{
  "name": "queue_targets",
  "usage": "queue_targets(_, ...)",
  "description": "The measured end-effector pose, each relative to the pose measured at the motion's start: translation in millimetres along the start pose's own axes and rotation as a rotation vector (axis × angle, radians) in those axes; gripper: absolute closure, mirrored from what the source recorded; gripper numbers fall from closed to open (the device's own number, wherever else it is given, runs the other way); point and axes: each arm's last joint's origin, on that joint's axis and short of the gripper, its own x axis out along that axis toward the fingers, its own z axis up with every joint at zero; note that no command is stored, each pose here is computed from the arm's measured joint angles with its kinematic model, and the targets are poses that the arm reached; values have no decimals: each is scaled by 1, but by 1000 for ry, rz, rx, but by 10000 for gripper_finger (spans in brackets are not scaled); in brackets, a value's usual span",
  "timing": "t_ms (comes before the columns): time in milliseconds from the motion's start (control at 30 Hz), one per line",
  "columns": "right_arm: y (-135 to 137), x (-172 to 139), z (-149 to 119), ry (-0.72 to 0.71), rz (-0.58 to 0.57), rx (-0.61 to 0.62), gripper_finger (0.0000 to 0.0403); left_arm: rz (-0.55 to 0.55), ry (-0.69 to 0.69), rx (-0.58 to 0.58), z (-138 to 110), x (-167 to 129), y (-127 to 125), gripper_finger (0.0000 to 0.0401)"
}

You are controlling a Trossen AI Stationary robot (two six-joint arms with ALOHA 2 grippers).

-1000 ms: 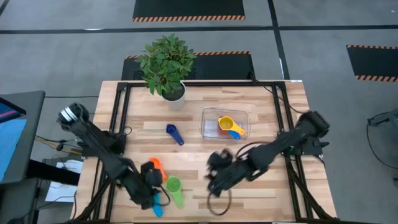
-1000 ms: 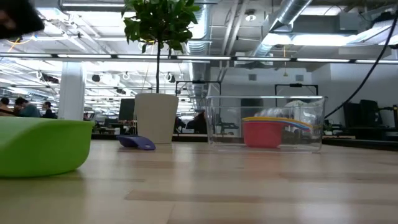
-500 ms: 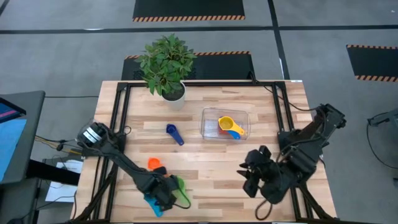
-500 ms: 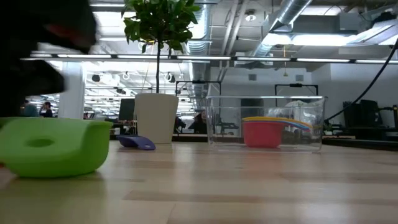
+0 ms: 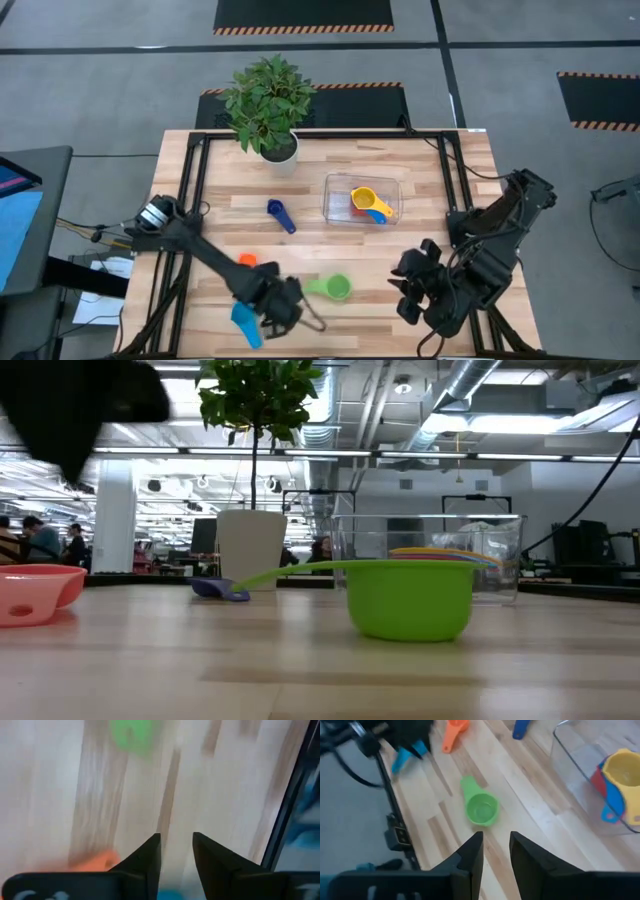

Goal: Nest measuring cups in basket
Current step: Stack the green measuring cup on top of the yellow measuring cup in the transparent bin

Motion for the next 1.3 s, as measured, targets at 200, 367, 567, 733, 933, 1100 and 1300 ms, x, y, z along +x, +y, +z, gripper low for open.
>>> queue_targets(200, 0, 10, -14, 13, -2, -2, 284, 92, 61, 29, -41, -6, -21, 298)
queue_targets(367, -3, 51, -24, 50, 17, 28, 285, 143, -2, -14, -61, -5, -33, 298)
queue_targets(567, -11, 101, -16, 31, 129, 12, 285, 157, -35, -45, -63, -6, -34, 298)
queue_targets(733, -28, 124, -5, 52, 105, -2, 285, 172, -74, -34, -62, -6, -35, 298)
queue_targets(933, -36, 136, -4, 73, 117, 35, 285, 84, -233, 98, -33, 2, -41, 298)
queue_targets(1100, -30, 131, -11, 85, 136, 70, 285, 109, -245, 154, 4, 32, -25, 298)
queue_targets(1300, -16, 116, -25, 105, 189, 87, 285, 142, -189, 228, 38, 66, 3, 298)
